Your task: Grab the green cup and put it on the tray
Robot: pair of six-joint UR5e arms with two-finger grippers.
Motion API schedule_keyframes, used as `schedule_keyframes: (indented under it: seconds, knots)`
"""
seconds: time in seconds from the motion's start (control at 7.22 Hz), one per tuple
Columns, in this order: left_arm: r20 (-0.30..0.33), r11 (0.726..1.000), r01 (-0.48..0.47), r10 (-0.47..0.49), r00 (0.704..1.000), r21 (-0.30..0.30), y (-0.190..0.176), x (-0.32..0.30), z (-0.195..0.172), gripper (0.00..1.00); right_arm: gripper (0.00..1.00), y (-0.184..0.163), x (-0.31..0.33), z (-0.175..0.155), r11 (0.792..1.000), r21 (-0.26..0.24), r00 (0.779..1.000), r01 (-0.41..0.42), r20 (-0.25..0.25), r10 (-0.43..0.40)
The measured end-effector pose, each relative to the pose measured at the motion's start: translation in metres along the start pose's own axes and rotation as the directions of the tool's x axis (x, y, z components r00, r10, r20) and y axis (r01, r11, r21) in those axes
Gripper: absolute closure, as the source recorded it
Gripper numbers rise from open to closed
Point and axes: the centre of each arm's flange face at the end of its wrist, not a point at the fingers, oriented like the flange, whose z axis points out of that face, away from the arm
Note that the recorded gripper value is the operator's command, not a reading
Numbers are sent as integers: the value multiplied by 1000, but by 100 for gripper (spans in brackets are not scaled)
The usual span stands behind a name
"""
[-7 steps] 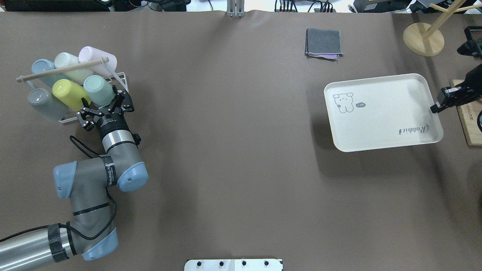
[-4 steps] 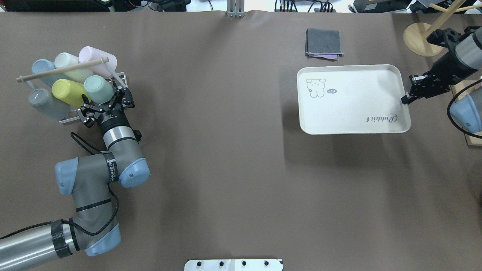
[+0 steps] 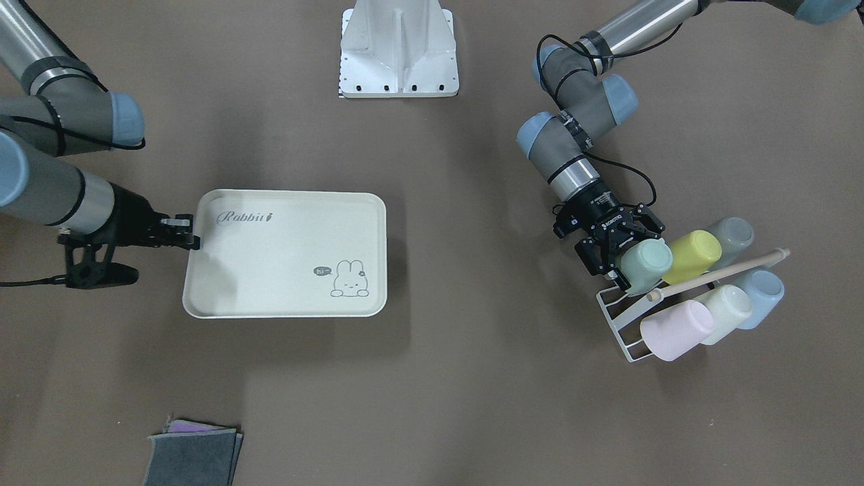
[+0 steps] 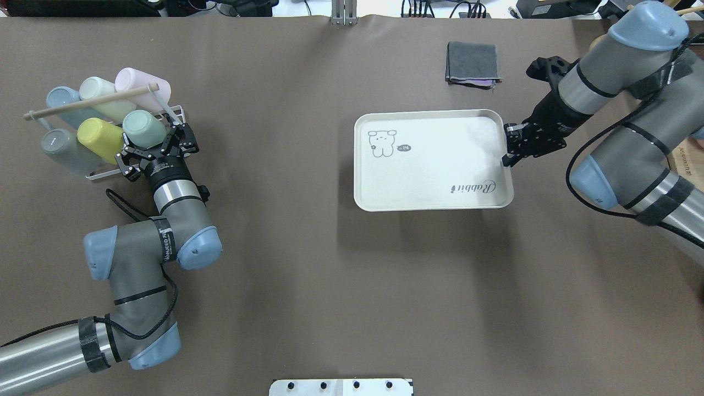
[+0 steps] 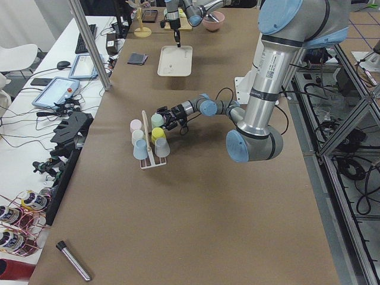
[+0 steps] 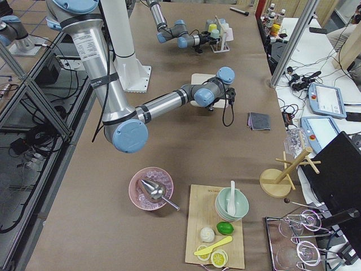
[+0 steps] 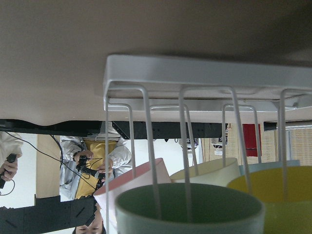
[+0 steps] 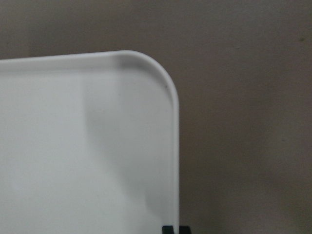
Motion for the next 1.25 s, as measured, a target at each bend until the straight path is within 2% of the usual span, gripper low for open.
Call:
schedule_keyframes:
  seconds: [0.14,0.42,0.69,0.97,1.25]
  knots:
    - [-1,1000,2,-2,1000,-1,1,1,1,90,100,6,-24,14,1000,-11,1000,17,0,-17]
    - [2,1000,26,-26,1000,-8,16,1,3,93,100,22,-78,46,1000,4,1000,10,-9,-10]
    - [22,996,73,-72,997,-48,64,17,6,93,100,38,-124,73,999,34,1000,15,-17,-14]
    - [71,989,107,-100,992,-103,117,39,-5,93,100,52,-161,92,999,49,1000,-19,-13,20]
    - [109,975,191,-179,978,-112,157,39,-15,93,100,60,-190,109,997,60,999,-40,11,39]
